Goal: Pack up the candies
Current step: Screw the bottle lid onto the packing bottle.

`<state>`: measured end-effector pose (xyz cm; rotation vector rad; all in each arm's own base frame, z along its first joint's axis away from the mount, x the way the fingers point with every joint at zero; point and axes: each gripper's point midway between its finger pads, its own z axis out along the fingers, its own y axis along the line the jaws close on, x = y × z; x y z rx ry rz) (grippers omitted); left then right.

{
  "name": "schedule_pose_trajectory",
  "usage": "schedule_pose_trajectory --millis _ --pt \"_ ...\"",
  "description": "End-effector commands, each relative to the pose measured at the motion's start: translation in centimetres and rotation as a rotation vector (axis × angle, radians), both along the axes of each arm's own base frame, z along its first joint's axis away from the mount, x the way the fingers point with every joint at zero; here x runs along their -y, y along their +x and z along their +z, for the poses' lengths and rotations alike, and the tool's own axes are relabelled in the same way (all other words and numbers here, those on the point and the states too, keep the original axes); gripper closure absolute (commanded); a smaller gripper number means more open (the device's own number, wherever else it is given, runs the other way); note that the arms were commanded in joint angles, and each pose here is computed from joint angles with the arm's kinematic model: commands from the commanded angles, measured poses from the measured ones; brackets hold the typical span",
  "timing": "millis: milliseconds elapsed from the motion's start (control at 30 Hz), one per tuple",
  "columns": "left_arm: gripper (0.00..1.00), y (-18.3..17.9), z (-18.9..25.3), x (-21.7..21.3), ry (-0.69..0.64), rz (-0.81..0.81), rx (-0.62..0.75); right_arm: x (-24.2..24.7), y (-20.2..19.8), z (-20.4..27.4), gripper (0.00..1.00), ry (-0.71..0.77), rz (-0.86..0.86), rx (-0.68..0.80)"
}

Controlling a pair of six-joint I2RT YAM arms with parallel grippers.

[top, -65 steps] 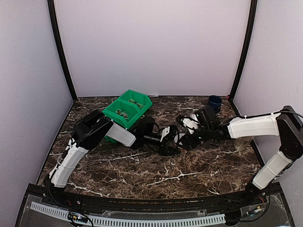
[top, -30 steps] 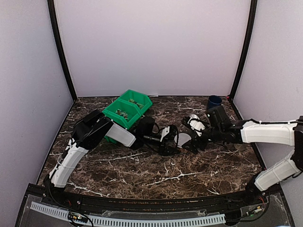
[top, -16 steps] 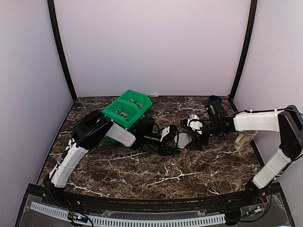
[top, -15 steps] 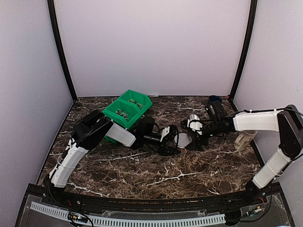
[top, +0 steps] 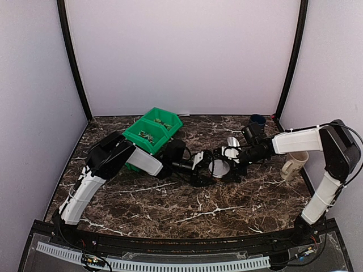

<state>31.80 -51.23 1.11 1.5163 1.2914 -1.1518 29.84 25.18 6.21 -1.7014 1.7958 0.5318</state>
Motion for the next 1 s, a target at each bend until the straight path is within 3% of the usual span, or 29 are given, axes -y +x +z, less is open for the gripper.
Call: schedule_pose_trajectory --millis 0,967 --pt "0.15 -5.4 -18.5 -7.5 0.447 0.01 -0.156 -0.6 0.7 1.7 0.03 0.069 0.022 0.009" --pt "0.16 -5.3 -18.6 -7.4 0.451 0.009 -0.158 -1.6 2.0 2.1 0.03 0.116 -0.001 -0.044"
